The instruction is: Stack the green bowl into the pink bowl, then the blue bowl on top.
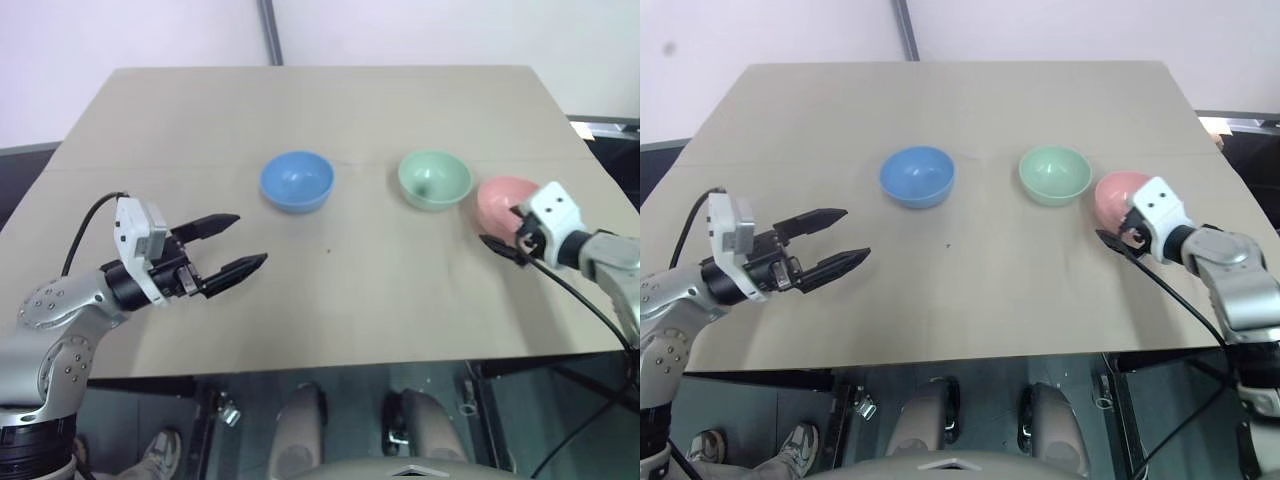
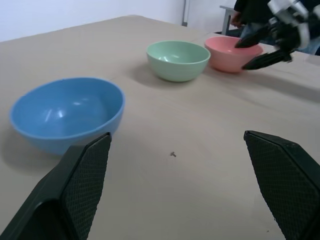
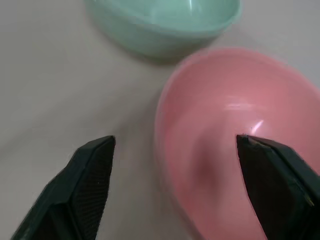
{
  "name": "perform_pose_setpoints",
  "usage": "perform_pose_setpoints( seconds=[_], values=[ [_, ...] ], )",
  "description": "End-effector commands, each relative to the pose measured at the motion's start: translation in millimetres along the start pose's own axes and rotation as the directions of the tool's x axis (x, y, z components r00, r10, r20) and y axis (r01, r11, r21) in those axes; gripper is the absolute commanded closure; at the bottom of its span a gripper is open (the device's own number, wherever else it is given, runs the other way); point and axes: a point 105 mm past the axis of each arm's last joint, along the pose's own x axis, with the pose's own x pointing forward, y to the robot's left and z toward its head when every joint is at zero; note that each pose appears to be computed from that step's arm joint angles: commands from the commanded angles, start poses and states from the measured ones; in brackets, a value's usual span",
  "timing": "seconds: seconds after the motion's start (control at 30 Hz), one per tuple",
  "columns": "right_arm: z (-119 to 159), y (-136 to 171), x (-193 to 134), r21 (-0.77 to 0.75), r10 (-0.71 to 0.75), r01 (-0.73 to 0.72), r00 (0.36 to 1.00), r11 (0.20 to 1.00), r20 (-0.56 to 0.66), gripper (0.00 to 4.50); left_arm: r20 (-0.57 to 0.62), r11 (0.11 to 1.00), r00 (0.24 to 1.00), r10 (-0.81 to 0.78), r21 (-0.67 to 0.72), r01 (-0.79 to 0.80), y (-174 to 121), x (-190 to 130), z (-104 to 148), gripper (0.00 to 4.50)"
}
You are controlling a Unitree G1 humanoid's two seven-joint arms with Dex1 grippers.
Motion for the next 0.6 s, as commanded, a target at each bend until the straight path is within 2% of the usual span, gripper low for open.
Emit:
perform_pose_setpoints(
  seconds=[0.03, 0.07, 0.13, 0.2, 0.23, 0.27, 0.37, 0.5, 0.6],
  values=[
    [0.0, -8.8, 4.4, -0.050, -0.001, -0.001, 0.999, 0.999, -0.035, 1.88, 0.026, 0.999, 1.000, -0.005, 0.036, 0.005, -6.8, -2.3, 10.4, 0.00],
    [-0.5, -9.4, 5.5, -0.057, 0.000, -0.003, 0.999, 0.998, -0.039, 2.47, 0.026, 0.999, 1.000, 0.000, 0.035, -0.001, -7.5, -3.6, 10.2, 0.00],
    [-0.8, -9.7, 6.0, -0.084, 0.006, -0.010, 0.999, 0.996, -0.047, 3.10, 0.026, 0.999, 1.000, 0.013, 0.033, -0.014, -8.6, -6.1, 9.4, 0.00],
    [4.4, -11.0, 4.9, -0.112, -0.004, 0.001, 1.000, 0.994, -0.022, 4.13, 0.023, 0.999, 0.999, 0.026, 0.029, -0.027, -10.0, -8.4, 7.2, 0.00],
    [7.0, -10.2, 3.5, -0.126, -0.001, 0.000, 1.000, 0.992, -0.011, 4.44, 0.021, 0.999, 0.999, 0.030, 0.028, -0.030, -11.0, -9.4, 6.3, 0.00],
    [9.8, -7.7, 0.6, -0.144, 0.010, -0.010, 1.000, 0.990, -0.004, 4.48, 0.019, 0.999, 0.999, 0.035, 0.026, -0.036, -11.9, -10.4, 5.1, 0.00],
    [32.3, 29.0, -17.1, -0.196, 0.206, -0.187, 0.975, 0.963, 0.081, 4.48, 0.008, 0.998, 0.998, 0.068, 0.017, -0.068, -10.4, -14.7, -1.9, 0.00],
    [57.1, 100.4, -41.5, -0.260, 0.508, -0.464, 0.850, 0.847, 0.139, 4.48, -0.023, 0.994, 0.994, 0.106, -0.010, -0.107, -5.6, -23.2, -18.3, 0.00],
    [73.2, 133.1, -39.6, -0.293, 0.581, -0.521, 0.794, 0.801, 0.177, 4.48, -0.047, 0.991, 0.990, 0.129, -0.022, -0.131, -2.2, -29.3, -29.8, 0.00]
  ],
)
